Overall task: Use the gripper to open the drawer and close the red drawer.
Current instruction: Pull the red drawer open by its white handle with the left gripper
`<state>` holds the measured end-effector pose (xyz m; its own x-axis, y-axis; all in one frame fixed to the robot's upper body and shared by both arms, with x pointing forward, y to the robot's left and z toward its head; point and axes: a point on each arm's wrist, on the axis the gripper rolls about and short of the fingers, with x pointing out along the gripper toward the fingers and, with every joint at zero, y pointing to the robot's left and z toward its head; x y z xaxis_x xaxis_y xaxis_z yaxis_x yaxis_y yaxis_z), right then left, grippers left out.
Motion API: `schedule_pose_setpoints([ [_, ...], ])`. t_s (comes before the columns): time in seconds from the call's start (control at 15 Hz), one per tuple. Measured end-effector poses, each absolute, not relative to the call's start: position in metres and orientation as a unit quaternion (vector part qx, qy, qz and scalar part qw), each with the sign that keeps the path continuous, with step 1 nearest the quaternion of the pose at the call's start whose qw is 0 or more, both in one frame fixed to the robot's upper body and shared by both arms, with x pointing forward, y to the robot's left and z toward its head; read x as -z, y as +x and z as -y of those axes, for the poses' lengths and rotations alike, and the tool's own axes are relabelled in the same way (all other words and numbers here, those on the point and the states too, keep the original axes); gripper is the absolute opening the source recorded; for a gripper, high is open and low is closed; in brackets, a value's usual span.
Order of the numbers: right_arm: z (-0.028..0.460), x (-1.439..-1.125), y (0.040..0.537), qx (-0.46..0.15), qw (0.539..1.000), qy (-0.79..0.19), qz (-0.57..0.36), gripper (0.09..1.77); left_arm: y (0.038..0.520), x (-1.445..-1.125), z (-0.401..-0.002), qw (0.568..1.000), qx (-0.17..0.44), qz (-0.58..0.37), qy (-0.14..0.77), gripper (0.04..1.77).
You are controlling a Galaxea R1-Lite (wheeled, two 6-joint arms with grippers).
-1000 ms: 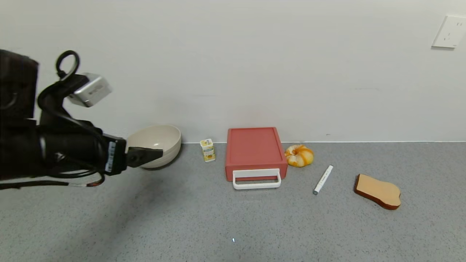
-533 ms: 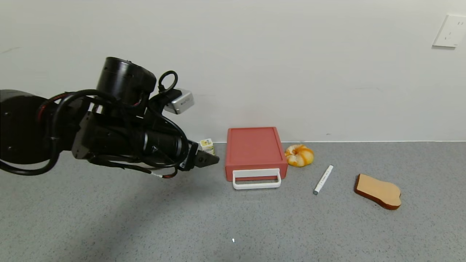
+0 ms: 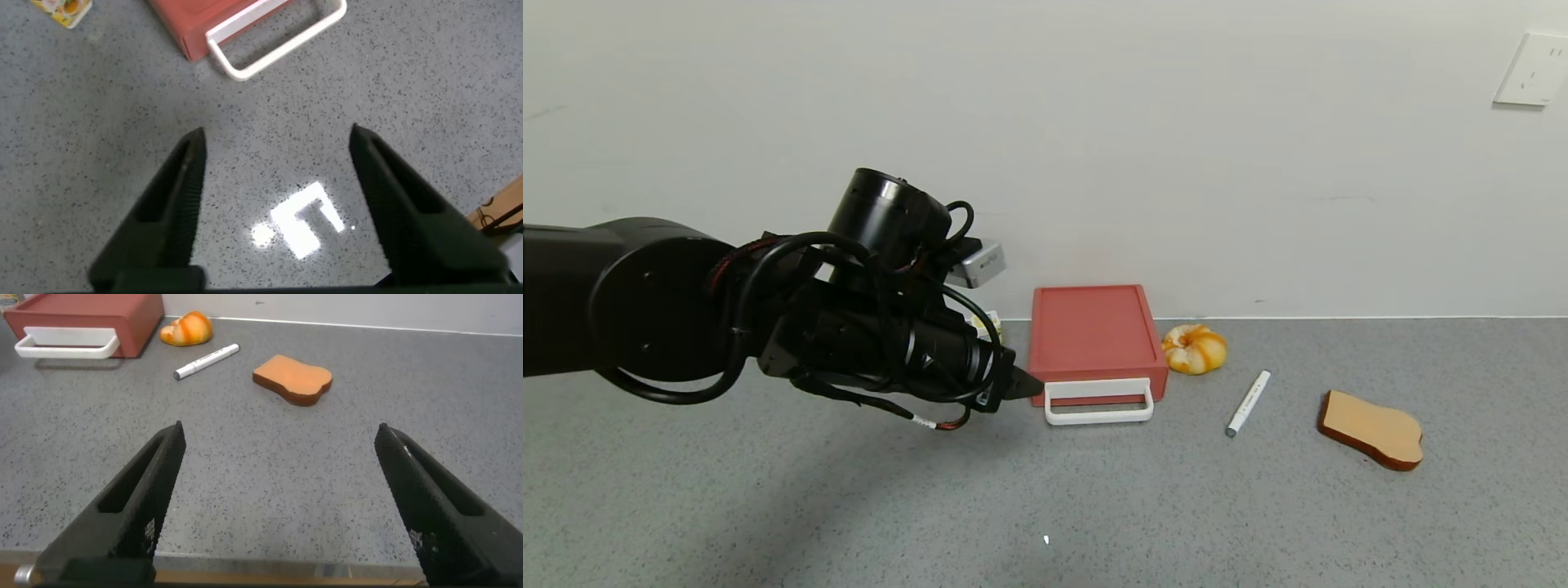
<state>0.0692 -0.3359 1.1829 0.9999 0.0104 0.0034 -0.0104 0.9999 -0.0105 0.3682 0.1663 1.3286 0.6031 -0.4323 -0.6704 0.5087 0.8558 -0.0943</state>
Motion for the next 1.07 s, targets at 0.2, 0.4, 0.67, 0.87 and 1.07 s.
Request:
schedule_pose_setpoints([
  [0.2,0.336,-1.183,0.069,-0.005,1.000,-0.005,0.002,1.71,0.369,-1.327,-0.163,0.893,0.262,-0.361,0.052,0.85],
  [0.4,0.336,-1.183,0.069,-0.005,1.000,-0.005,0.002,1.71,0.372,-1.324,-0.160,0.893,0.257,-0.368,0.040,0.10],
  [0.67,0.336,-1.183,0.069,-0.005,1.000,-0.005,0.002,1.71,0.376,-1.321,-0.144,0.897,0.230,-0.377,0.004,0.11],
  [0.87,0.336,-1.183,0.069,-0.005,1.000,-0.005,0.002,1.71,0.382,-1.321,-0.126,0.902,0.205,-0.379,-0.032,0.11],
  [1.07,0.336,-1.183,0.069,-0.005,1.000,-0.005,0.002,1.71,0.391,-1.314,-0.109,0.897,0.206,-0.387,-0.051,0.11],
])
